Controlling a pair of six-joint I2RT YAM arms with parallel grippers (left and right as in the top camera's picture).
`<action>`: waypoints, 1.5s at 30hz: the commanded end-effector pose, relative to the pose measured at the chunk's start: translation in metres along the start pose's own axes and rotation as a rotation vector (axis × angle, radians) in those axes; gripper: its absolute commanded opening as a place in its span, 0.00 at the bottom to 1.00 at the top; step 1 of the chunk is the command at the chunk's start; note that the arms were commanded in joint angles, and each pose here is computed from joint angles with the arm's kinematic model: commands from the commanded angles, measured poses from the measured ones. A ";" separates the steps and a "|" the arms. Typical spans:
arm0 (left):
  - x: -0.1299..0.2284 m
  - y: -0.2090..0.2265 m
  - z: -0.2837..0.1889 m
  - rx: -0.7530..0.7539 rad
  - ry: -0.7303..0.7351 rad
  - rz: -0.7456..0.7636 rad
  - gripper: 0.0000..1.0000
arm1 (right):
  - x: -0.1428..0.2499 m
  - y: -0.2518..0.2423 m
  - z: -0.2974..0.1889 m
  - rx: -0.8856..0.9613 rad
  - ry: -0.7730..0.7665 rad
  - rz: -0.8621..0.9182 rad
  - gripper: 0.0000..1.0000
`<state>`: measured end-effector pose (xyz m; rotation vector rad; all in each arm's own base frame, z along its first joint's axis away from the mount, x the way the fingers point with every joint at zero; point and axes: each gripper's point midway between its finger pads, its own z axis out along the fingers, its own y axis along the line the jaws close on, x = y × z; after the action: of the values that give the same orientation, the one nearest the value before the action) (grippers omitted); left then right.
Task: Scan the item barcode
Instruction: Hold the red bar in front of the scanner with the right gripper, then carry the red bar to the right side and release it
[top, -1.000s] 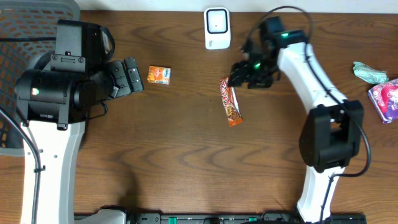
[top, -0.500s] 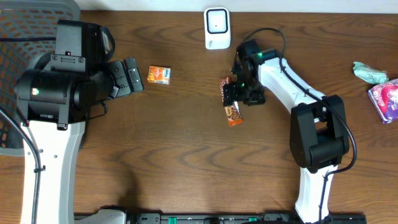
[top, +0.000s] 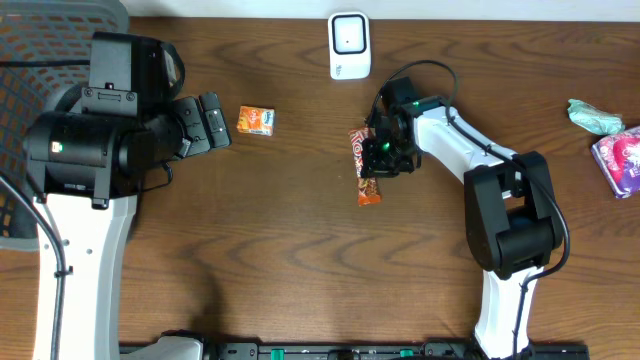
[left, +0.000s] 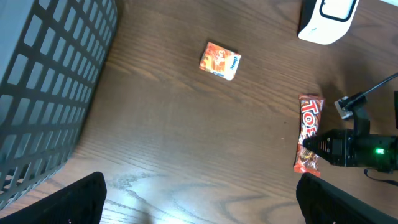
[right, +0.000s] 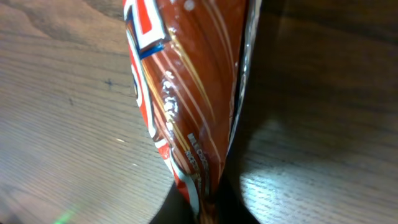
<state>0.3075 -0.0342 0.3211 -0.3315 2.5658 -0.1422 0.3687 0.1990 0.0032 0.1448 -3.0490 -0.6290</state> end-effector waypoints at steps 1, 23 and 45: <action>-0.002 0.003 -0.001 -0.013 -0.006 -0.005 0.98 | 0.005 0.006 0.013 -0.035 0.021 0.022 0.01; -0.002 0.003 -0.001 -0.013 -0.006 -0.005 0.98 | -0.199 0.097 -0.145 -0.436 -0.785 0.037 0.01; -0.002 0.003 -0.001 -0.013 -0.006 -0.005 0.98 | -0.173 -0.104 -0.230 -0.277 -0.766 0.323 0.01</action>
<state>0.3075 -0.0342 0.3211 -0.3320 2.5657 -0.1424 0.5681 0.1159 0.1284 -0.6144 -3.3632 -1.3968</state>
